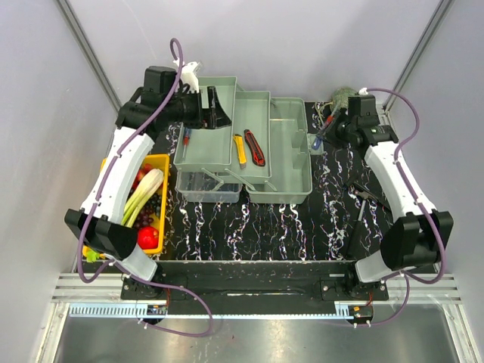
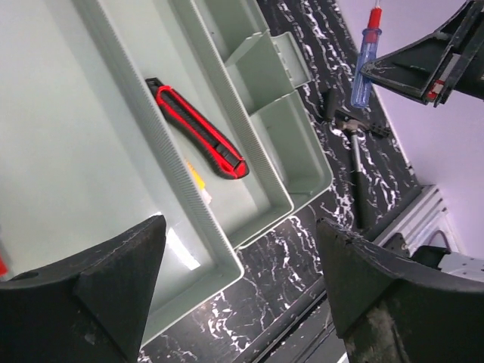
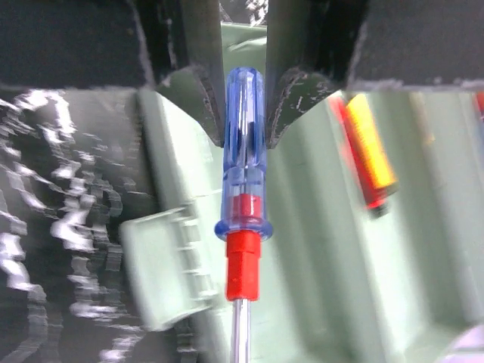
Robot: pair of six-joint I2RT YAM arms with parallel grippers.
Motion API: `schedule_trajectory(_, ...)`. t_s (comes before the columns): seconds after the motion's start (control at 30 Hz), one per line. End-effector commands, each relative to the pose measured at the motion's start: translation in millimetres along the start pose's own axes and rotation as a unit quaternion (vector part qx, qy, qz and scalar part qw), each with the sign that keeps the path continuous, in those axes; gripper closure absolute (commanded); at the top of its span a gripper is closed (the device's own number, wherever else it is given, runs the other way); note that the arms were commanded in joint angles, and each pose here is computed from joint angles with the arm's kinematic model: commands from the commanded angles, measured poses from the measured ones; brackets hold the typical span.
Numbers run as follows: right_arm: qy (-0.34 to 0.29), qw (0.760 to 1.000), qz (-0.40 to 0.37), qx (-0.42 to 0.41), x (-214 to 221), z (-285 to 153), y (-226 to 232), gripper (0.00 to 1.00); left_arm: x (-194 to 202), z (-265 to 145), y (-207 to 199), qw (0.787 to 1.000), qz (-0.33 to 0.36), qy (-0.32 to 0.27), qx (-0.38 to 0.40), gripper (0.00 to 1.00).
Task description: Pack the tool kit
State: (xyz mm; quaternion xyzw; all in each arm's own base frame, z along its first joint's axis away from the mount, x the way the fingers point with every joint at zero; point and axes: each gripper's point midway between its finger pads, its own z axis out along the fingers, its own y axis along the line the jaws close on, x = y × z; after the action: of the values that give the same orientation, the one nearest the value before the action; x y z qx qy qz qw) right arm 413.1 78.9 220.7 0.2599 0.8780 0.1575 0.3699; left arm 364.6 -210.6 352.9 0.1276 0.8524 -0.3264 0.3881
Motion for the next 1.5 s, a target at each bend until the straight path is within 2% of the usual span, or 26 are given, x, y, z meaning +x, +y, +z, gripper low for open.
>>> schedule_trajectory(0.0,0.014,0.960,-0.060,-0.274,-7,-67,104,1.00,-19,-7,-36,0.995,-0.014,-0.048,0.088,0.14)
schedule_trajectory(0.13,0.056,0.902,-0.094,-0.418,17,-109,152,1.00,-23,-7,-63,0.983,-0.037,-0.055,0.174,0.08)
schedule_trajectory(0.27,0.073,0.838,-0.152,-0.519,51,-156,192,1.00,-30,-19,-95,0.955,-0.061,-0.079,0.279,0.03)
schedule_trajectory(0.4,0.098,0.798,-0.176,-0.568,74,-176,212,1.00,-34,-22,-107,0.939,-0.073,-0.084,0.327,0.02)
schedule_trajectory(0.53,0.110,0.777,-0.183,-0.592,84,-186,223,1.00,-34,-21,-107,0.939,-0.078,-0.086,0.325,0.02)
schedule_trajectory(0.73,0.128,0.770,-0.169,-0.601,85,-188,231,1.00,-35,-26,-120,0.936,-0.054,-0.091,0.336,0.17)
schedule_trajectory(0.93,0.129,0.772,-0.159,-0.602,81,-186,236,1.00,-29,-19,-125,0.938,-0.046,-0.080,0.335,0.24)
schedule_trajectory(1.17,0.140,0.762,-0.159,-0.612,82,-188,239,1.00,-22,-7,-123,0.944,-0.048,-0.063,0.321,0.61)
schedule_trajectory(1.33,0.146,0.767,-0.160,-0.603,85,-183,236,1.00,-21,1,-116,0.952,-0.046,-0.058,0.298,0.87)
schedule_trajectory(1.43,0.150,0.769,-0.161,-0.601,87,-180,235,1.00,-21,3,-114,0.953,-0.046,-0.057,0.295,0.89)
schedule_trajectory(1.47,0.151,0.770,-0.159,-0.599,88,-179,234,1.00,-21,3,-114,0.953,-0.046,-0.056,0.296,0.82)
